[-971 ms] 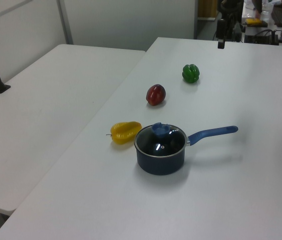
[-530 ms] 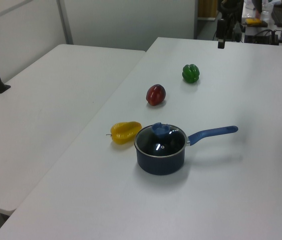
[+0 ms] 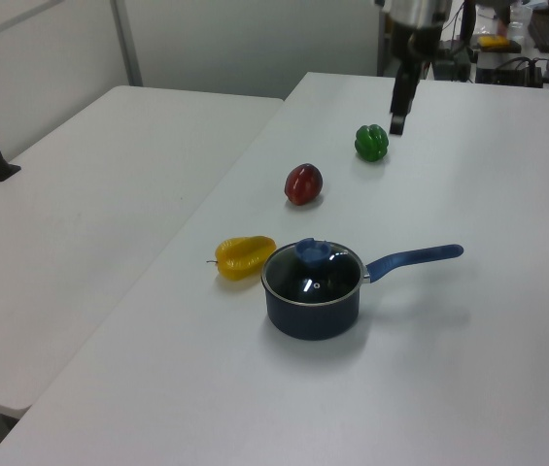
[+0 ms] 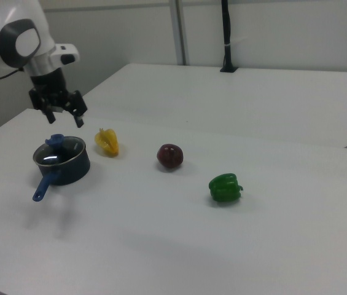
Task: Open lid
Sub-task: 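Move the gripper over the saucepan and lower onto the blue lid knob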
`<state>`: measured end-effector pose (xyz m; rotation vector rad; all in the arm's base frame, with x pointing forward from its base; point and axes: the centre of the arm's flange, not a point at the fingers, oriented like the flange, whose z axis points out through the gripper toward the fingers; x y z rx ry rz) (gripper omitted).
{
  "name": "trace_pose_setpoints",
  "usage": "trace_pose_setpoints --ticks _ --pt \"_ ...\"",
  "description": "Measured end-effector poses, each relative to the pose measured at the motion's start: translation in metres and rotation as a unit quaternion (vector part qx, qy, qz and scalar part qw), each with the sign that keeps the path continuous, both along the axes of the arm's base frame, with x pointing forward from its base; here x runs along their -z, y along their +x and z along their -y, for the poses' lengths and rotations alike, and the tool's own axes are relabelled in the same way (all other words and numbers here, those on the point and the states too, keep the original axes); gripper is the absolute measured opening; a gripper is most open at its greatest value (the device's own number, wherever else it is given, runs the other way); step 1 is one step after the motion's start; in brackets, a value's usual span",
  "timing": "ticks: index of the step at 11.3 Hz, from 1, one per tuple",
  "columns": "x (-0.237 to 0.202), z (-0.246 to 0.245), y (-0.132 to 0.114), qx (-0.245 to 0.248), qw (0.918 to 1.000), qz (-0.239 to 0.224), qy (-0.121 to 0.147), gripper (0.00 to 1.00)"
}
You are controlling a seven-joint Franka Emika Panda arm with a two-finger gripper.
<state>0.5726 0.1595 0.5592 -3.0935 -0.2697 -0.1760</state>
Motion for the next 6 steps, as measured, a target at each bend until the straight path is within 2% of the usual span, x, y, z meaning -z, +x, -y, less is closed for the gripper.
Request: trace_pose_setpoints --ticks 4,6 --pt "0.056 -0.107 0.004 0.004 0.9992 0.023 0.032 1.00" --pt "0.084 -0.138 0.009 0.010 0.9985 0.046 0.028 1.00"
